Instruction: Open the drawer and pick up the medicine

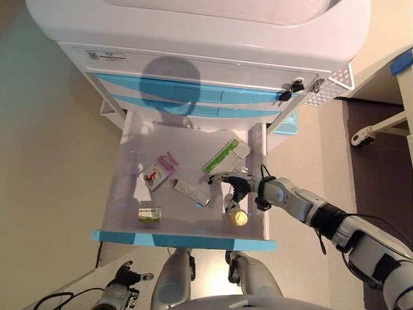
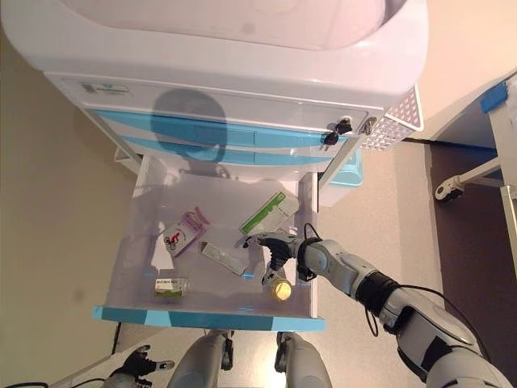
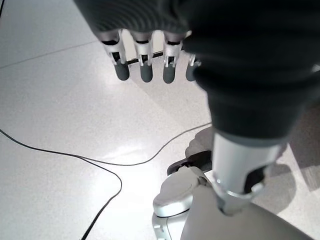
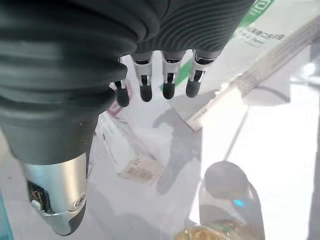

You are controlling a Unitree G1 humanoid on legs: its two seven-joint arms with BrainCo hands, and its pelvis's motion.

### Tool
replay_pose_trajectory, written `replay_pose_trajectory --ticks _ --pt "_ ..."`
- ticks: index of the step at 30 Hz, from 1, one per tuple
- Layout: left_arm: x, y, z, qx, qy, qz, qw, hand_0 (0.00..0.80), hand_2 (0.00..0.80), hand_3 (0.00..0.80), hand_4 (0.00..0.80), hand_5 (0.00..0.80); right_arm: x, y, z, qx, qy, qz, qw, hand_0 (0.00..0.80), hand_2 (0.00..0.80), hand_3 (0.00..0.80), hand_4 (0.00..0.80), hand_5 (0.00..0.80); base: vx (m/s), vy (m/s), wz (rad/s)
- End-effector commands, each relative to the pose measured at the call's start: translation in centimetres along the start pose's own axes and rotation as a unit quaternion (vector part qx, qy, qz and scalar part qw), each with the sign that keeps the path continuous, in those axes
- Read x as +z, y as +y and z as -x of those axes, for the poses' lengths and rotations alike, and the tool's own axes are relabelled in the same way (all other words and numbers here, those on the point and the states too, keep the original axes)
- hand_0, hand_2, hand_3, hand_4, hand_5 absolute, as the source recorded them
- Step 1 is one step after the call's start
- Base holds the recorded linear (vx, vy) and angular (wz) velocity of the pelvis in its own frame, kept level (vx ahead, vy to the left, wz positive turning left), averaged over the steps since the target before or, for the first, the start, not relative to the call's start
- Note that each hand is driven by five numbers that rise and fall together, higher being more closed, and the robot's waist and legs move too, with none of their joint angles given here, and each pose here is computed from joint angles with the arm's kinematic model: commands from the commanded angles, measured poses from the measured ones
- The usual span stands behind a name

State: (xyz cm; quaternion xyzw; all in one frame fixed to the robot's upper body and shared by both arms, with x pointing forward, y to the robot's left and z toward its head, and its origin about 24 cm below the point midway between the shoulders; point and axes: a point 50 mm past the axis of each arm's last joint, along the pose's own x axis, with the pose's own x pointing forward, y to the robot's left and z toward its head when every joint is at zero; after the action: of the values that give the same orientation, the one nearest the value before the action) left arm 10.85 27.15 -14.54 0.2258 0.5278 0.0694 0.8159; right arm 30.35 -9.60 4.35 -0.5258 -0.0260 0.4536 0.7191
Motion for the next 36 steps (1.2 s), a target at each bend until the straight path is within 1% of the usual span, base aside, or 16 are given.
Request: replay_pose_trajectory --ticks 1,3,8,10,11,12,13,14,15,17,22,24,28,31,35,36 --pt "0.3 0.2 -0.1 -0.002 -0.001 -0.005 1.000 0.000 0.000 0.000 0.000 0.000 1.7 -0.2 0.2 0.017 -0.042 -0.001 0.999 0.000 0.000 0.000 0.000 0.000 0.000 0.000 0.00" --pt "0.5 0.3 -0.1 -0.004 -0.004 -0.003 1.000 0.000 0.000 0.000 0.000 0.000 1.6 -0.2 0.5 0.038 -0.040 0.004 0.998 0.000 0.000 0.000 0.000 0.000 0.000 0.000 0.00" --pt "0.9 0.3 -0.2 -0.007 -0.010 0.001 1.000 0.000 0.000 0.000 0.000 0.000 1.4 -0.6 0.9 0.041 -0.035 0.006 0.999 0.000 0.000 0.000 0.000 0.000 0.000 0.000 0.00" --pt "1.0 0.2 -0.2 -0.006 -0.010 0.004 1.000 0.000 0.000 0.000 0.000 0.000 0.9 -1.1 1.0 0.002 -0.024 -0.020 1.000 0.000 0.000 0.000 0.000 0.000 0.000 0.000 0.00" --pt "1.0 0.2 -0.2 -0.006 -0.010 0.004 1.000 0.000 0.000 0.000 0.000 0.000 0.9 -1.1 1.0 0.001 -0.024 -0.020 1.000 0.000 0.000 0.000 0.000 0.000 0.000 0.000 0.00" --pt "1.0 0.1 -0.2 -0.003 -0.009 0.006 1.000 0.000 0.000 0.000 0.000 0.000 0.3 -1.6 1.0 -0.045 -0.013 -0.058 0.997 0.000 0.000 0.000 0.000 0.000 0.000 0.000 0.00" --pt "1.0 0.2 -0.2 -0.003 -0.009 0.005 1.000 0.000 0.000 0.000 0.000 0.000 0.3 -1.5 1.0 -0.045 -0.013 -0.058 0.997 0.000 0.000 0.000 0.000 0.000 0.000 0.000 0.00" --pt "0.9 0.2 -0.2 0.000 -0.006 0.006 1.000 0.000 0.000 0.000 0.000 0.000 0.2 -1.8 1.2 -0.071 -0.014 -0.089 0.993 0.000 0.000 0.000 0.000 0.000 0.000 0.000 0.00" --pt "0.9 0.2 -0.2 0.000 -0.006 0.006 1.000 0.000 0.000 0.000 0.000 0.000 0.2 -1.8 1.2 -0.072 -0.014 -0.090 0.993 0.000 0.000 0.000 0.000 0.000 0.000 0.000 0.00" --pt "0.8 0.2 -0.2 -0.001 -0.005 0.003 1.000 0.000 0.000 0.000 0.000 0.000 0.3 -1.9 1.4 -0.091 -0.027 -0.137 0.986 0.000 0.000 0.000 0.000 0.000 -0.002 -0.001 -0.02" --pt "0.7 0.2 -0.2 -0.004 -0.004 0.000 1.000 0.000 0.000 0.000 0.000 0.000 0.6 -2.4 2.0 -0.103 -0.048 -0.178 0.977 0.000 0.000 0.000 0.000 0.000 0.000 0.000 0.00" --pt "0.8 0.2 -0.2 -0.005 -0.008 0.000 1.000 0.000 0.000 0.000 0.000 0.000 1.2 -3.0 2.5 -0.095 -0.071 -0.177 0.977 0.000 0.000 0.000 0.000 0.000 0.000 0.000 0.00" --pt "1.0 0.4 -0.2 -0.006 -0.014 0.000 1.000 0.000 0.000 0.000 0.000 0.000 1.6 -3.3 3.1 -0.076 -0.084 -0.173 0.978 0.000 0.000 0.000 0.000 0.000 0.000 0.000 0.00" --pt "1.3 0.4 -0.2 -0.011 -0.020 0.000 1.000 0.000 0.000 0.000 0.000 0.000 1.7 -3.1 3.9 -0.036 -0.080 -0.134 0.987 0.000 0.000 0.000 0.000 0.000 0.000 0.000 0.00" --pt "1.5 0.5 -0.3 -0.011 -0.024 0.001 1.000 0.000 0.000 0.000 0.000 0.000 1.6 -2.5 4.5 -0.004 -0.075 -0.117 0.990 0.000 0.000 0.000 0.000 0.000 0.000 0.000 0.00" --pt "1.6 0.6 -0.3 -0.012 -0.025 0.000 1.000 0.000 0.000 0.000 0.000 0.000 1.6 -2.0 4.8 0.021 -0.070 -0.098 0.993 0.000 0.000 0.000 0.000 0.000 0.000 0.000 0.00"
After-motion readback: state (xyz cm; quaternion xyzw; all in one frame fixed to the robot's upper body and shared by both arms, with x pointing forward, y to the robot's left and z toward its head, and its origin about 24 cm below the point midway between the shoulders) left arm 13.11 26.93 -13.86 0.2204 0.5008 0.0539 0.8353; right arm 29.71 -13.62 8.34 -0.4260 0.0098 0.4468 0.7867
